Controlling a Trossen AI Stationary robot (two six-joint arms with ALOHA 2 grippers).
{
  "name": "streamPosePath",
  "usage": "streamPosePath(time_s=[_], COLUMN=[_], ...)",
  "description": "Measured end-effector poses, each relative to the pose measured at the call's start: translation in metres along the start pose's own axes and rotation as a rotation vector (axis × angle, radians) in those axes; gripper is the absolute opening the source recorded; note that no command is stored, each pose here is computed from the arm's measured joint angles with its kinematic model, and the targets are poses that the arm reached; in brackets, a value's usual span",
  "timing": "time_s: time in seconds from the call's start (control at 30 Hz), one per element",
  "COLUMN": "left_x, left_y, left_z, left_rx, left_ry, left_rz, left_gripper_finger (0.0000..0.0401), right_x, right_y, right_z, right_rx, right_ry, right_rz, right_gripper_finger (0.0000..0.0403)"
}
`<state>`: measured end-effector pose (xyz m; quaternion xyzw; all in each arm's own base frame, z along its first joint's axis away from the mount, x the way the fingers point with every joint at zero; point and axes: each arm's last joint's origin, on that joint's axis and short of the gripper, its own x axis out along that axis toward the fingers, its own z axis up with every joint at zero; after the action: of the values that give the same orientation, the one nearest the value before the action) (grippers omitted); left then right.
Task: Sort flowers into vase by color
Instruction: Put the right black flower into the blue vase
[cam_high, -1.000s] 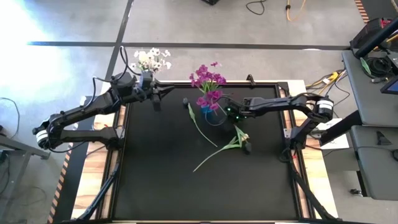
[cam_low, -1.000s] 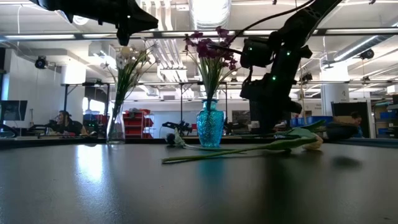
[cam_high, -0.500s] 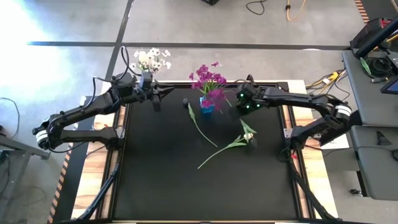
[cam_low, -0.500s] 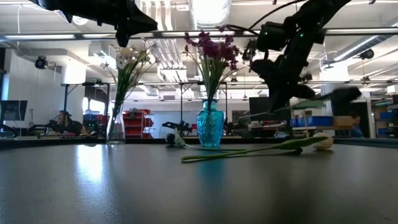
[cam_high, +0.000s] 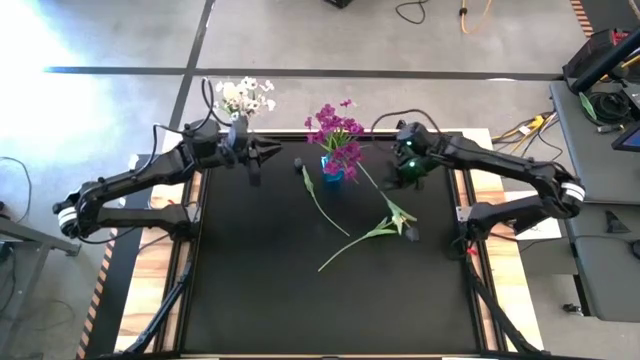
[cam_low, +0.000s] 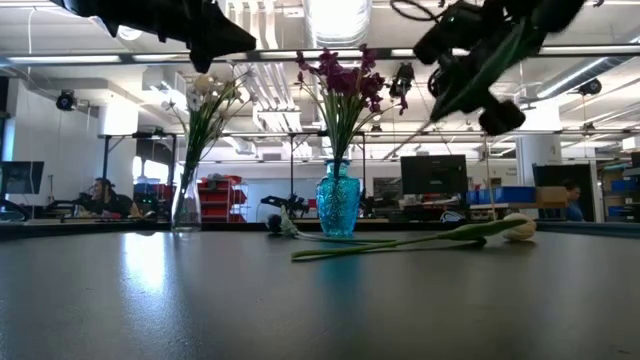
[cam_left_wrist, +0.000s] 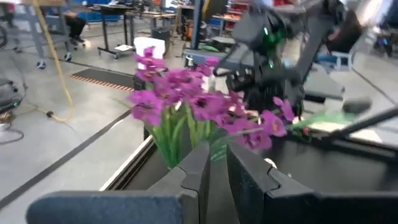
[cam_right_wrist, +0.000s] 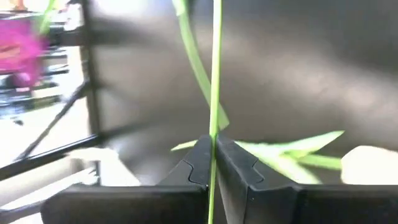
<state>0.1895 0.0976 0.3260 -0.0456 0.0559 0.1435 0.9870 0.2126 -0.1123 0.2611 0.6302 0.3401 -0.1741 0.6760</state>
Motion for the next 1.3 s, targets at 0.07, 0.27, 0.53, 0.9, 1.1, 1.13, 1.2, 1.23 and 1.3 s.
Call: streamPosePath(time_s=[0.07, 0.27, 0.53, 0.9, 1.1, 1.13, 1.2, 1.23, 1.3], left_x=[0.002, 0.008, 0.044, 0.147, 0.183, 0.186, 0.189, 0.191, 0.192], left_y=[-0.004, -0.019, -0.044, -0.077, -0.104, -0.108, -0.112, -0.113, -0.113], left_z=[-0.001, 0.026, 0.085, 0.104, 0.098, 0.098, 0.102, 0.104, 0.11], left_rx=[0.036, 0.196, 0.47, 0.644, 0.758, 0.781, 0.806, 0.811, 0.812], left_ry=[0.005, -0.04, 0.058, 0.128, 0.215, 0.236, 0.247, 0.251, 0.253], left_rz=[-0.019, -0.025, -0.103, -0.217, -0.135, -0.147, -0.159, -0.163, -0.162], left_gripper_finger=[0.0039, 0.0039, 0.0028, 0.0, 0.0009, 0.0014, 0.0026, 0.0033, 0.005], right_x=[-0.009, -0.04, -0.071, -0.094, -0.101, -0.101, -0.101, -0.101, -0.101], right_y=[0.004, 0.017, 0.043, 0.076, 0.082, 0.082, 0.081, 0.081, 0.081], right_z=[-0.006, -0.024, -0.032, -0.029, -0.031, -0.031, -0.031, -0.031, -0.031], right_rx=[0.055, 0.22, 0.279, 0.179, 0.16, 0.161, 0.166, 0.166, 0.169], right_ry=[0.036, 0.084, 0.071, 0.105, 0.11, 0.111, 0.109, 0.109, 0.108], right_rz=[0.061, 0.197, 0.3, 0.397, 0.42, 0.418, 0.412, 0.412, 0.411], right_gripper_finger=[0.0012, 0.0012, 0.0012, 0.0012, 0.0012, 0.0012, 0.0012, 0.0012, 0.0012])
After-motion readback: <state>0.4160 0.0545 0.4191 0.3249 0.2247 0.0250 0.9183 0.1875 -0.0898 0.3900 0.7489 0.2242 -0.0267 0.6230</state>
